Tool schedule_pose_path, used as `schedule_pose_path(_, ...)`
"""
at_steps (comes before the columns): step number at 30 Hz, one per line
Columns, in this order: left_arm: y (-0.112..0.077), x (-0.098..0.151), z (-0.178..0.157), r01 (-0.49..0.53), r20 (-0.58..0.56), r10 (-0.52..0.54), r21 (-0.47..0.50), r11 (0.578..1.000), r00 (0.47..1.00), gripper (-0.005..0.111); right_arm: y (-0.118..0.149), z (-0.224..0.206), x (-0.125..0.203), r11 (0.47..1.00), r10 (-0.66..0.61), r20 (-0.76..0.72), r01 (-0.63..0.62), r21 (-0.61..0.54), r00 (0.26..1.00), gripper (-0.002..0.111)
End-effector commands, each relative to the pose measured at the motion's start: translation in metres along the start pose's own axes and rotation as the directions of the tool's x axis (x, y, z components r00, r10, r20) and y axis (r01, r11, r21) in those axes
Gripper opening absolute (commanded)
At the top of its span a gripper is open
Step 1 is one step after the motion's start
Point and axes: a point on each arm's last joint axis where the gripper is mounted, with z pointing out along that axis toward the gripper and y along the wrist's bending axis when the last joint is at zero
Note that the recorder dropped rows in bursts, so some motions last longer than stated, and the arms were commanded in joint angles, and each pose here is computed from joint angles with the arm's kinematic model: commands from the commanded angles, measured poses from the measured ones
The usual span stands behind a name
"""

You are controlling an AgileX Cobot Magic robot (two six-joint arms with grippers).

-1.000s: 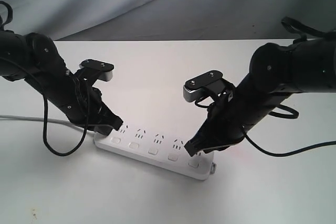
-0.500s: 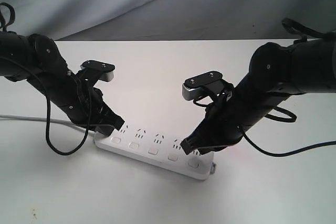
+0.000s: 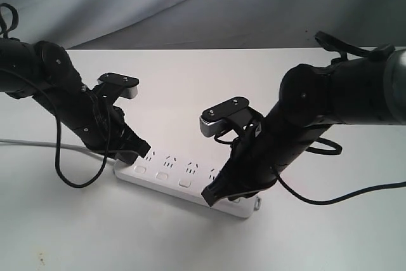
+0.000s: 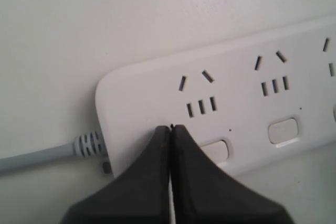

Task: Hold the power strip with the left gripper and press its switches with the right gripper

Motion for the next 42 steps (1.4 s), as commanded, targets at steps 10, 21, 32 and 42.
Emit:
schedule_pose_path(10,0.000,0.000,0.006,0.001,-0.012,-0.001,0.000,1.000,1.000,0.000,-0.004,0.010,0.002,1.000,0.005,-0.039,-0.004,0.021,0.999,0.000)
schedule_pose_path(21,0.000,0.000,0.006,0.001,-0.012,-0.001,0.000,1.000,1.000,0.000,-0.007,0.022,0.005,0.999,0.033,-0.085,-0.031,0.027,0.996,0.000)
schedule_pose_path(32,0.000,0.000,0.006,0.001,-0.012,-0.001,0.000,1.000,1.000,0.000,-0.013,0.024,0.008,0.995,0.045,-0.117,-0.035,0.093,0.992,0.000)
schedule_pose_path(42,0.000,0.000,0.006,0.001,-0.012,-0.001,0.000,1.000,1.000,0.000,-0.014,0.033,0.014,0.995,0.064,-0.178,-0.049,0.085,0.982,0.000)
